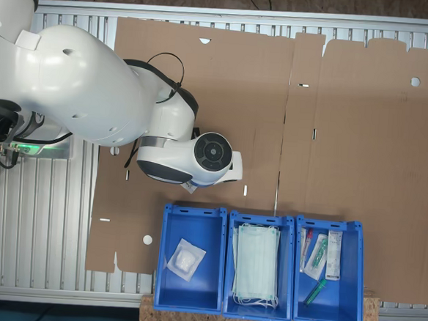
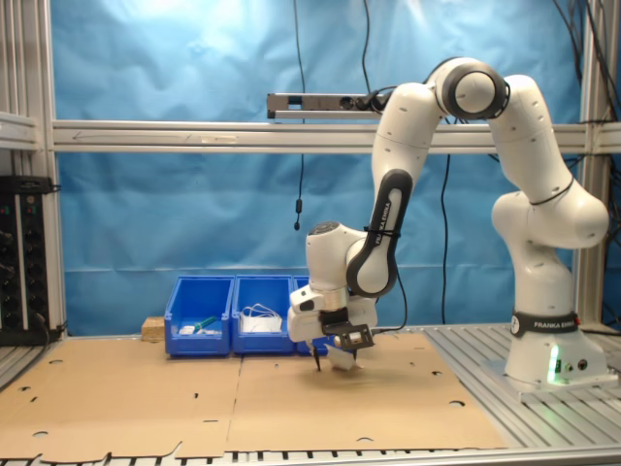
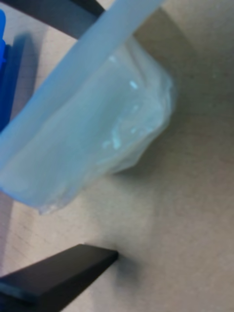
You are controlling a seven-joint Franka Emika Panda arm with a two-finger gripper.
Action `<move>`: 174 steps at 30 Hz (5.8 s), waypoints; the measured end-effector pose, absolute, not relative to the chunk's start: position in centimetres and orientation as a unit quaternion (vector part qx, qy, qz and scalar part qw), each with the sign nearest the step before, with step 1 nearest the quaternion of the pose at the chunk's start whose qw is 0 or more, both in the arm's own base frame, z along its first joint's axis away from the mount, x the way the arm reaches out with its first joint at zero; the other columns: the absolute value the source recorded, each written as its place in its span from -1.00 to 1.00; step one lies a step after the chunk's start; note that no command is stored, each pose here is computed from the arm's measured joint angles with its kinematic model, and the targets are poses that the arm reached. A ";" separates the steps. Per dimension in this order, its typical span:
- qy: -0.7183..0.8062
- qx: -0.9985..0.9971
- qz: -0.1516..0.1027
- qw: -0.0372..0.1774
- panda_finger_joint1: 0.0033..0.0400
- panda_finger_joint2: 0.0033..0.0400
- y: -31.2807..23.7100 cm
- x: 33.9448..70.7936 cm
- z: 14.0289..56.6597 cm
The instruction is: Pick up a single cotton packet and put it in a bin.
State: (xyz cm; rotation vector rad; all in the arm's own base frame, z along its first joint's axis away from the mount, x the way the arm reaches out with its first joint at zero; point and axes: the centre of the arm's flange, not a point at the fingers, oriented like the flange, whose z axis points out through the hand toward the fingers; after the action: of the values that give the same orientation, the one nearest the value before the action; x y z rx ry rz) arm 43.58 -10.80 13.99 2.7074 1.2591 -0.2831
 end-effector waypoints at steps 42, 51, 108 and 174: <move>0.431 0.895 -0.076 0.082 -0.89 -0.89 -9.9 44.2 13.7; 0.431 0.895 -0.076 0.082 -0.89 -0.89 -9.9 44.2 13.7; 0.407 0.912 0.006 0.050 -0.88 -0.88 -11.8 44.8 27.3; 0.409 0.901 -0.103 0.105 -0.87 -0.87 -25.8 41.6 32.7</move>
State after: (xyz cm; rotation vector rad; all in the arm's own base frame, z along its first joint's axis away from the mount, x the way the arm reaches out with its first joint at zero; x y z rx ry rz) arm 41.65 -25.80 32.74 2.6554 1.2062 -0.3029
